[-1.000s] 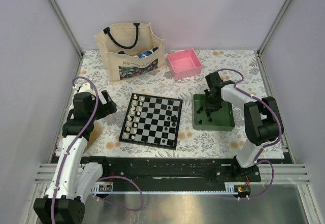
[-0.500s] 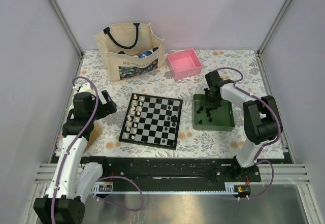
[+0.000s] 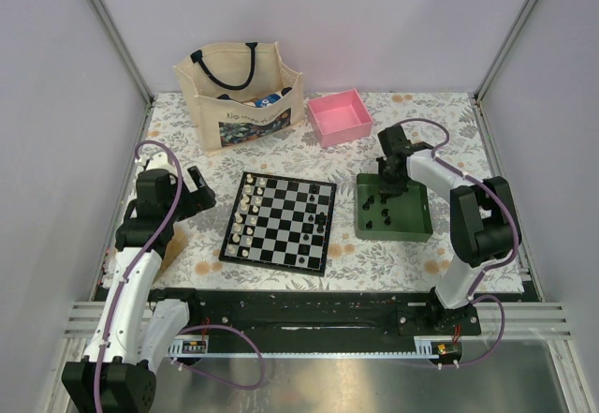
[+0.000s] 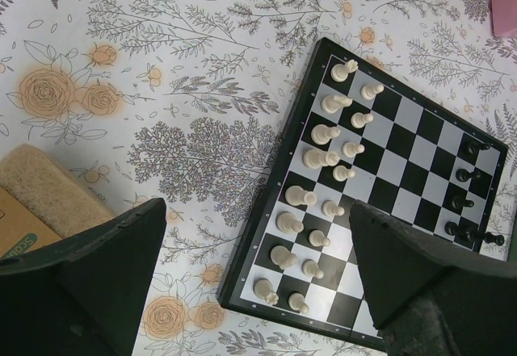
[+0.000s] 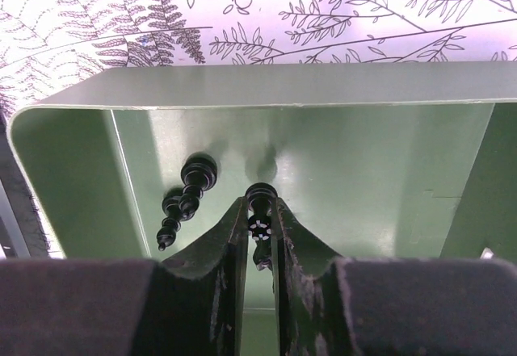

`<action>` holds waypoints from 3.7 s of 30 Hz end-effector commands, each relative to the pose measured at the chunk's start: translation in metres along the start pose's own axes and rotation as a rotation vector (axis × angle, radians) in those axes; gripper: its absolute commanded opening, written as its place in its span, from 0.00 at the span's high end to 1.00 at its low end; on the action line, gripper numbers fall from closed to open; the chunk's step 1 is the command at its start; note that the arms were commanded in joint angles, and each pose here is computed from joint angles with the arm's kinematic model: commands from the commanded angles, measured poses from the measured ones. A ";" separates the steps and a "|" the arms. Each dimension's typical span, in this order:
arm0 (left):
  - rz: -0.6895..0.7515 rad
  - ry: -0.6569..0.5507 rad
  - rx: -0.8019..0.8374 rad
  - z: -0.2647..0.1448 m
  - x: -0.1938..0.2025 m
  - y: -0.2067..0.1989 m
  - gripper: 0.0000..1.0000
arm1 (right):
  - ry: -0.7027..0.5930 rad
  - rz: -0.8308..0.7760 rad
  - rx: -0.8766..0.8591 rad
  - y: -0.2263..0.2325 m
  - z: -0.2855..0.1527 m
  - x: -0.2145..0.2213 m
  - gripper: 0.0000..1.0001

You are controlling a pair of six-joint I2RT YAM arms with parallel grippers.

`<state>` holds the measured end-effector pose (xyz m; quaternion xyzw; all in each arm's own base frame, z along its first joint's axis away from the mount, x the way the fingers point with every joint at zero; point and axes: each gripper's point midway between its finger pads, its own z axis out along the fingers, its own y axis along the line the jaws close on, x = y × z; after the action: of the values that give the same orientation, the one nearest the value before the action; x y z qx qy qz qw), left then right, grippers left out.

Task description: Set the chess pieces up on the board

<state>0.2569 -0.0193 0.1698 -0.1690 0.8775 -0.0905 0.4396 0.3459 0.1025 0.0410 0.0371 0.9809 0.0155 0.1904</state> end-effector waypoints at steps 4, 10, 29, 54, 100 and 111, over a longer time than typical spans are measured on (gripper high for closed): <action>-0.003 -0.042 0.016 -0.002 -0.013 -0.006 0.01 | -0.137 0.008 -0.015 0.001 -0.049 -0.039 0.78; -0.003 -0.046 0.018 -0.002 -0.013 -0.006 0.01 | -0.172 0.038 -0.117 0.020 -0.078 -0.052 0.79; -0.003 -0.059 0.018 -0.005 -0.015 -0.006 0.01 | -0.104 -0.184 -0.267 0.154 -0.063 -0.040 0.79; -0.002 -0.062 0.015 -0.005 -0.016 -0.005 0.01 | -0.035 -0.237 -0.237 0.179 -0.004 -0.041 0.78; -0.003 -0.056 0.001 -0.003 -0.015 -0.003 0.01 | -0.143 -0.255 -0.246 0.173 -0.057 -0.059 0.38; -0.004 -0.029 0.006 0.000 -0.010 -0.004 0.01 | -0.334 -0.142 -0.099 0.101 -0.117 -0.082 0.03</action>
<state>0.2567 -0.0192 0.1703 -0.1690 0.8770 -0.0904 0.4407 0.3820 0.2337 0.1662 -0.0849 0.9406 0.0827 0.3183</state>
